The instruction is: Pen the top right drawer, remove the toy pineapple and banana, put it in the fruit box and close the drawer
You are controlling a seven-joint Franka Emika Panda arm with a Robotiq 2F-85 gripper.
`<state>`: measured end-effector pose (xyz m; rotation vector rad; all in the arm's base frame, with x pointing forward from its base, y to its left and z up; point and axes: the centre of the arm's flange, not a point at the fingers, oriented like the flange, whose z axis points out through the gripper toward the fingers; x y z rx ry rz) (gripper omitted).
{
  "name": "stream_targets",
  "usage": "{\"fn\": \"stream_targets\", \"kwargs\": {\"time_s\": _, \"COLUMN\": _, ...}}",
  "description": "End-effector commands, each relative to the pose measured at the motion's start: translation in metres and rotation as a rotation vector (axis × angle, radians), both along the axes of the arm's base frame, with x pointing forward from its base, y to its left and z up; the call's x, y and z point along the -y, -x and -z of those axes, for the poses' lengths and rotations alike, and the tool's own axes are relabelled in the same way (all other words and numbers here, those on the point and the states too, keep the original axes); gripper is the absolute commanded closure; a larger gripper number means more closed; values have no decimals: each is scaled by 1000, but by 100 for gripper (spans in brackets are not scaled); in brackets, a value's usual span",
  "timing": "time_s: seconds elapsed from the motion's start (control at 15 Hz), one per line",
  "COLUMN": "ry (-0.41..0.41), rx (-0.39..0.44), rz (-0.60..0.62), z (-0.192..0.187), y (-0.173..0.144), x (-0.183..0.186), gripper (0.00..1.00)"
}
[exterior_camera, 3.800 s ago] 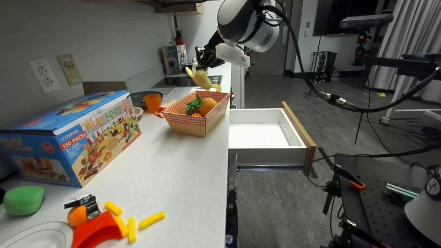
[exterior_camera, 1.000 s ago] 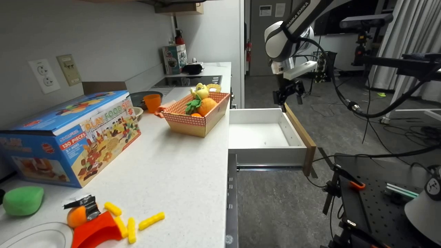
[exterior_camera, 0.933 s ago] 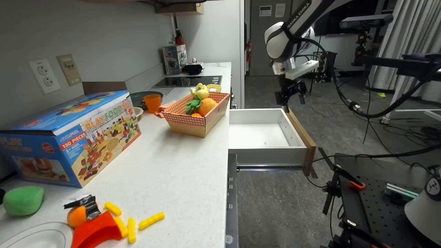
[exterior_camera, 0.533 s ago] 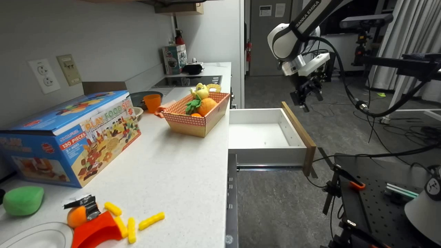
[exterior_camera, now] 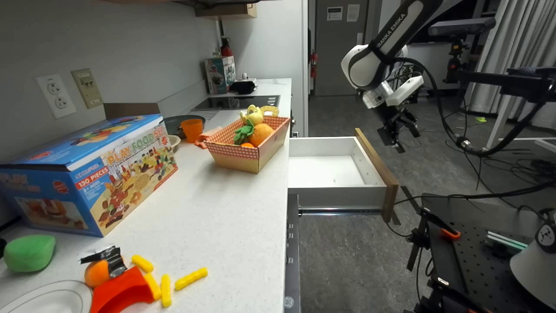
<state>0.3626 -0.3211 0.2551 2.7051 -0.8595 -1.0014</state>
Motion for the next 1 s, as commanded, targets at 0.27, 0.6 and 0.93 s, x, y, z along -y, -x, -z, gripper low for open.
{"fn": "stream_targets", "kwargs": {"time_s": 0.27, "ry": -41, "rx": 57, "rz": -44, "z": 18, "y": 16, "x": -19, "gripper": 0}}
{"fn": "stream_targets", "kwargs": {"time_s": 0.6, "ry": -51, "rx": 72, "rz": -53, "z": 26, "y": 18, "x": -33, "gripper": 0}}
{"fn": "stream_targets", "kwargs": {"time_s": 0.93, "ry": -52, "rx": 85, "rz": -55, "z": 23, "y": 22, "x": -45, "gripper": 0}}
